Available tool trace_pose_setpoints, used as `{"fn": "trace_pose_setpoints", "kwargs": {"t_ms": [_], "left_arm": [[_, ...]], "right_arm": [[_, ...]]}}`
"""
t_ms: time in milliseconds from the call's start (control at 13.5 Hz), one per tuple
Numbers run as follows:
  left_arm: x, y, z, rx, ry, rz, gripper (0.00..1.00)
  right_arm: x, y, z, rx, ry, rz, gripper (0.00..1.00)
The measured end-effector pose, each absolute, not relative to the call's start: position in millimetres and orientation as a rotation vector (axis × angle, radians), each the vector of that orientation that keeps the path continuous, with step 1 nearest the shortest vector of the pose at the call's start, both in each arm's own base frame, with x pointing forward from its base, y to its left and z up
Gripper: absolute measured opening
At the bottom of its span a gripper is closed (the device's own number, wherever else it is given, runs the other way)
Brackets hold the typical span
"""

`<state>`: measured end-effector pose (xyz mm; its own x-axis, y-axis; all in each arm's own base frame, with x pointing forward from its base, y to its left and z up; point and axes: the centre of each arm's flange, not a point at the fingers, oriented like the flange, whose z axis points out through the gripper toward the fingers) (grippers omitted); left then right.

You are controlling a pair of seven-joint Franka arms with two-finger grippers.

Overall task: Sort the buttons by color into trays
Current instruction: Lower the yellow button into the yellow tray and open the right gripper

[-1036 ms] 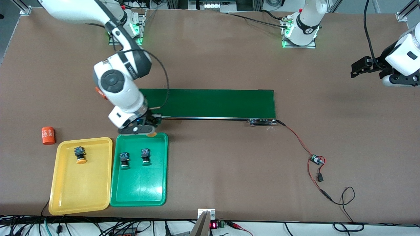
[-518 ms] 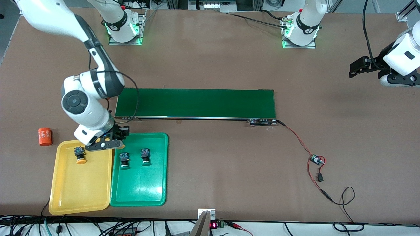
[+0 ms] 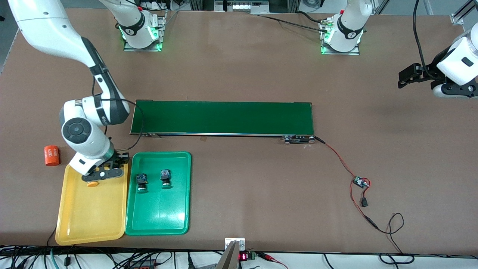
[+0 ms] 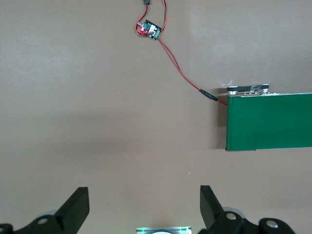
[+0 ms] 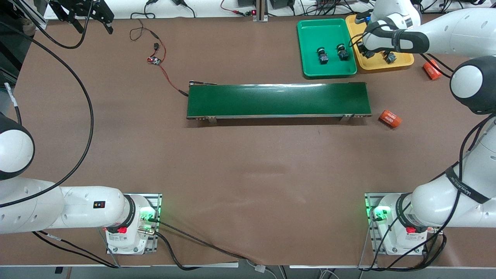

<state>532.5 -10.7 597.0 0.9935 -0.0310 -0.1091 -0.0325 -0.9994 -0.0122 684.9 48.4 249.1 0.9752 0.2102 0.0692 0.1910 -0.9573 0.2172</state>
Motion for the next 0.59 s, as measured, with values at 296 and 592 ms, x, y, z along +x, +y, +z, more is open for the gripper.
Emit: {"fn": "trace_pose_setpoints", "kwargs": {"t_ms": [296,592], "left_arm": [[532.2,-11.9,599.5,-3.123,0.053,0.167,1.0],[532.1,-12.3,599.7,-3.122,0.054,0.168,1.0]], "right_arm": [[691.9,-12.7,211.4,2.929,0.322,0.203,0.42],[693.2,-42.3,190.9,2.937,0.353,0.251,0.42]]}}
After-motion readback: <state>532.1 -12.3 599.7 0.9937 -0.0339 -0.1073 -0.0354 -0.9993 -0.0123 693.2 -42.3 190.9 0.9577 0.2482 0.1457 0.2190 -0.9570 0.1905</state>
